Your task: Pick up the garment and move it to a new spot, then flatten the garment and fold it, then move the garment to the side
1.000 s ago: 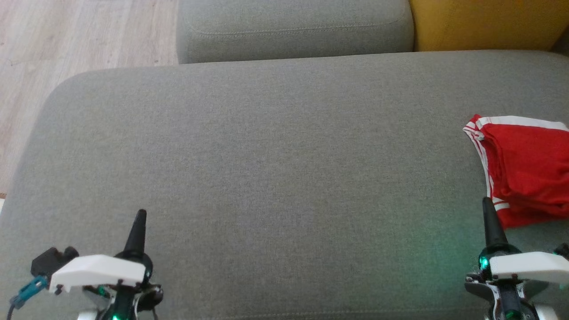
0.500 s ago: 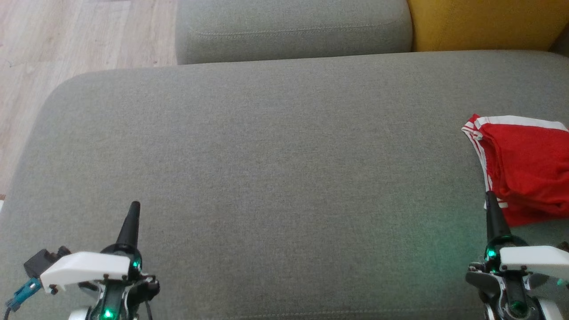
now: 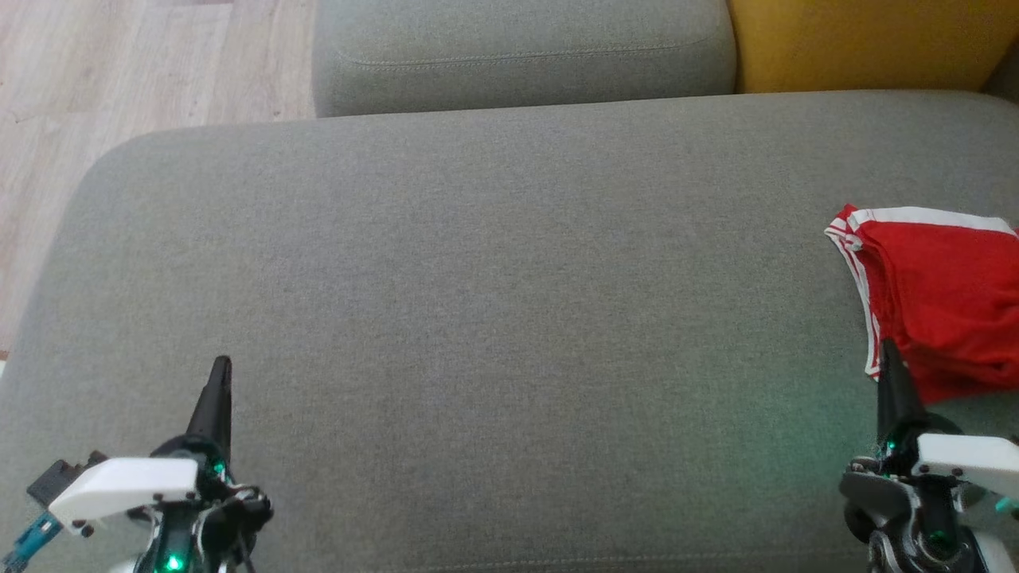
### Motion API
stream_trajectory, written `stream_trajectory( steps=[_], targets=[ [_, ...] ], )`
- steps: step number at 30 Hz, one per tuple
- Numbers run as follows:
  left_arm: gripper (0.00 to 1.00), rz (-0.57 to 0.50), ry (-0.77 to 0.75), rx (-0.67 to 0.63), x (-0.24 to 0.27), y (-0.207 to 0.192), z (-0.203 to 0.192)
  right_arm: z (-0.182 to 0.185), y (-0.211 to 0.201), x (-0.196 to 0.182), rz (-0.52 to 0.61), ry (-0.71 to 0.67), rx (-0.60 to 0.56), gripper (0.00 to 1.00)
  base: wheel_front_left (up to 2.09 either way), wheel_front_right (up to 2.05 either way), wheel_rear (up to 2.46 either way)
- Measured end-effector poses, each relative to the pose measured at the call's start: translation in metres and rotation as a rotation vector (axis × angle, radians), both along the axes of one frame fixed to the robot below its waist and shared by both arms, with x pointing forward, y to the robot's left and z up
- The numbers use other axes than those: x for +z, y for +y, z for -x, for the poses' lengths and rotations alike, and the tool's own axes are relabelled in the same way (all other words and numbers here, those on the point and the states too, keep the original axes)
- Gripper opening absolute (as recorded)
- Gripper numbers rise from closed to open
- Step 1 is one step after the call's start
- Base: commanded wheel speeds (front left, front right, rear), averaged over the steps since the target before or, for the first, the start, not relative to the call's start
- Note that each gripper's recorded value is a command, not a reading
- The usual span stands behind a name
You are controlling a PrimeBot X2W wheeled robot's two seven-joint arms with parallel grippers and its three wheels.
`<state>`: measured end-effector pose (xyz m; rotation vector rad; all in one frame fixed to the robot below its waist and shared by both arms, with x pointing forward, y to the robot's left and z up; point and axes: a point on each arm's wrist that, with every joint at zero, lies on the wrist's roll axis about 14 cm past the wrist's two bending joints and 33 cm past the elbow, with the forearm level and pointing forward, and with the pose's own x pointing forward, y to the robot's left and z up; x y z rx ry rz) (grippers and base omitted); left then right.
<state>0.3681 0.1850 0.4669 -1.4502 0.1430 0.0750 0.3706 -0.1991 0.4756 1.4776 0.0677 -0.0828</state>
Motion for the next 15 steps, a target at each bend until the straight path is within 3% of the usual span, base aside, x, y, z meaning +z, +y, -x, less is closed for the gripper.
stream_trajectory(
  steps=[8, 15],
  targets=[
    [0.0, 0.114, -0.044, 0.022, 0.0096, 0.0026, -0.0054, -0.0028, -0.0043, 0.0026, -0.1, -0.013, -0.025, 0.0, 0.0, 0.0, 0.0],
    [0.0, 0.123, -0.044, 0.025, 0.0096, 0.0026, -0.0054, -0.0031, -0.0047, 0.003, -0.109, -0.015, -0.027, 0.0, 0.0, 0.0, 0.0]
  ],
)
